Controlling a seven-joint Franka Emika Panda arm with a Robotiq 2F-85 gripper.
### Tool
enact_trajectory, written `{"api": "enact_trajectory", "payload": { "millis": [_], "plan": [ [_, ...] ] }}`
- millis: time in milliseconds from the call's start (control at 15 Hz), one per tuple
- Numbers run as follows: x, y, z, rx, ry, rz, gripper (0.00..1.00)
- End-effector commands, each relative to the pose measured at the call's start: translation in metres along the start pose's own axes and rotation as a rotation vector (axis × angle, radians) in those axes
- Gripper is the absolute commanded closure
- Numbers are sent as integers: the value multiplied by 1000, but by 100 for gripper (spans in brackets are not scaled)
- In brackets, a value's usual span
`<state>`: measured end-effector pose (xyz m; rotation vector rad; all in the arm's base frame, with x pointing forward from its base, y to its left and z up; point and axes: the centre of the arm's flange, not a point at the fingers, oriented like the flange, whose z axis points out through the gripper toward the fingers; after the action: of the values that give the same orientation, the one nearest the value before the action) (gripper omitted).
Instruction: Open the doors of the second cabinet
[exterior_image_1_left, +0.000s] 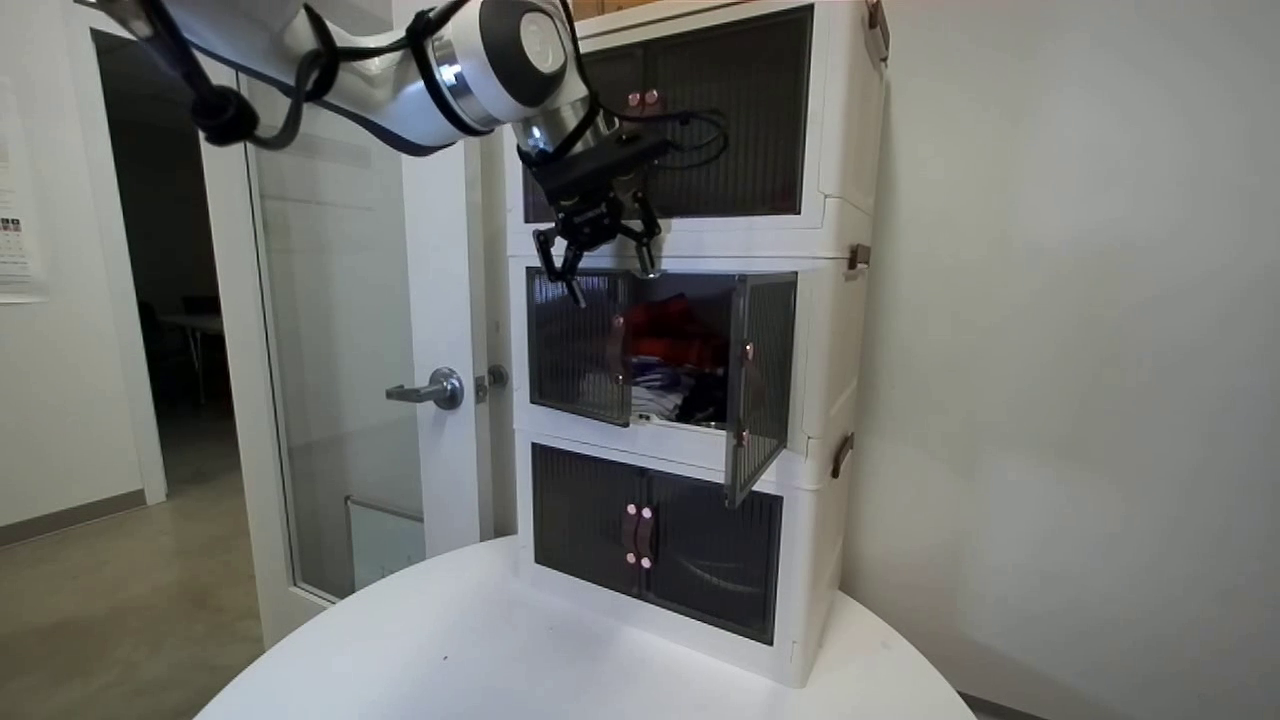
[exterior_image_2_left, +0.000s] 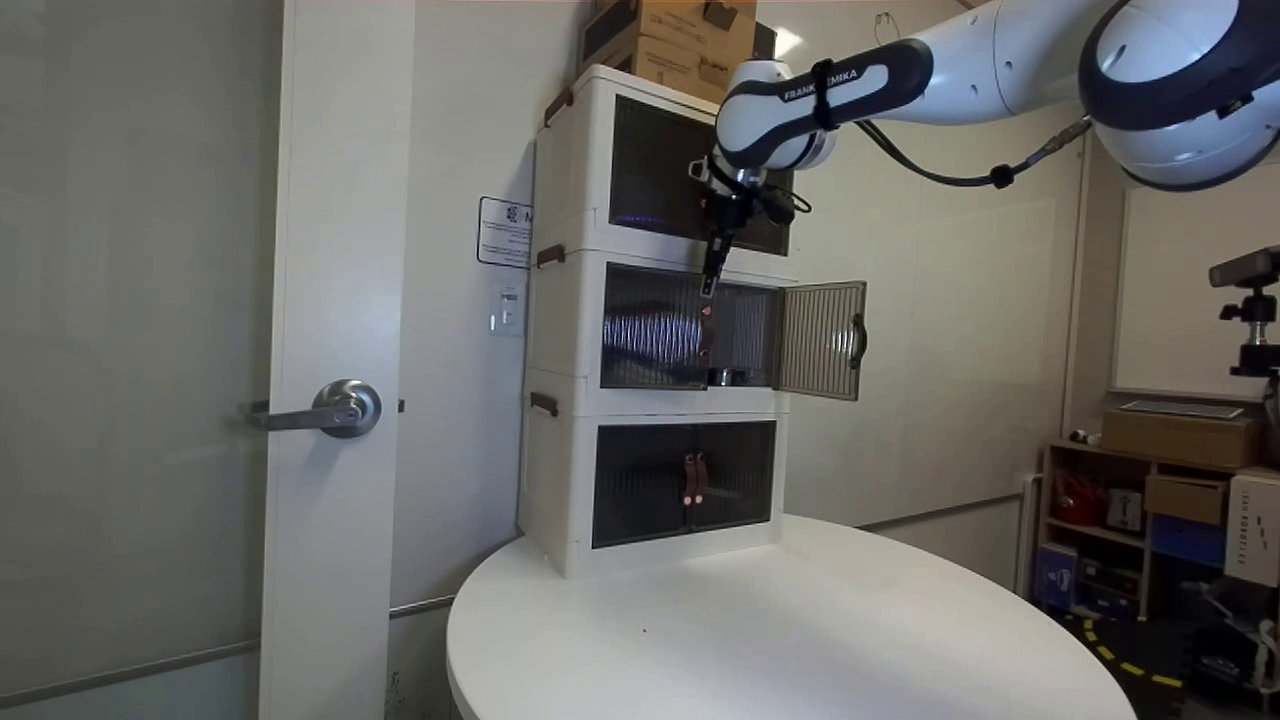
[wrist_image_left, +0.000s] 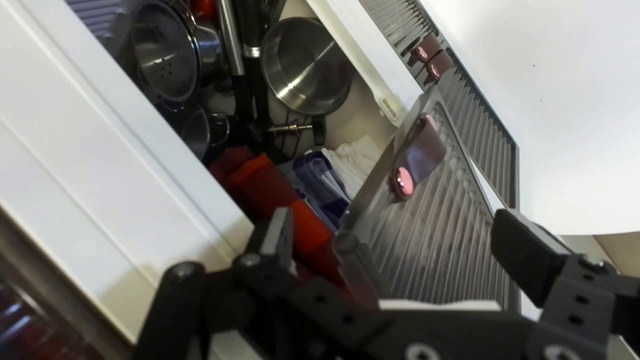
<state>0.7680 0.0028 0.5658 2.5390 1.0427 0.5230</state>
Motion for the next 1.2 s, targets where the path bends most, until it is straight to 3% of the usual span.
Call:
{"api": "enact_trajectory", "payload": {
  "millis": [0, 733, 1133],
  "plan": [
    [25, 3, 8, 51, 76, -24, 0],
    [58, -68, 3, 162, 136, -59, 0],
    [73, -105, -13, 184, 149, 20, 0]
  ]
}}
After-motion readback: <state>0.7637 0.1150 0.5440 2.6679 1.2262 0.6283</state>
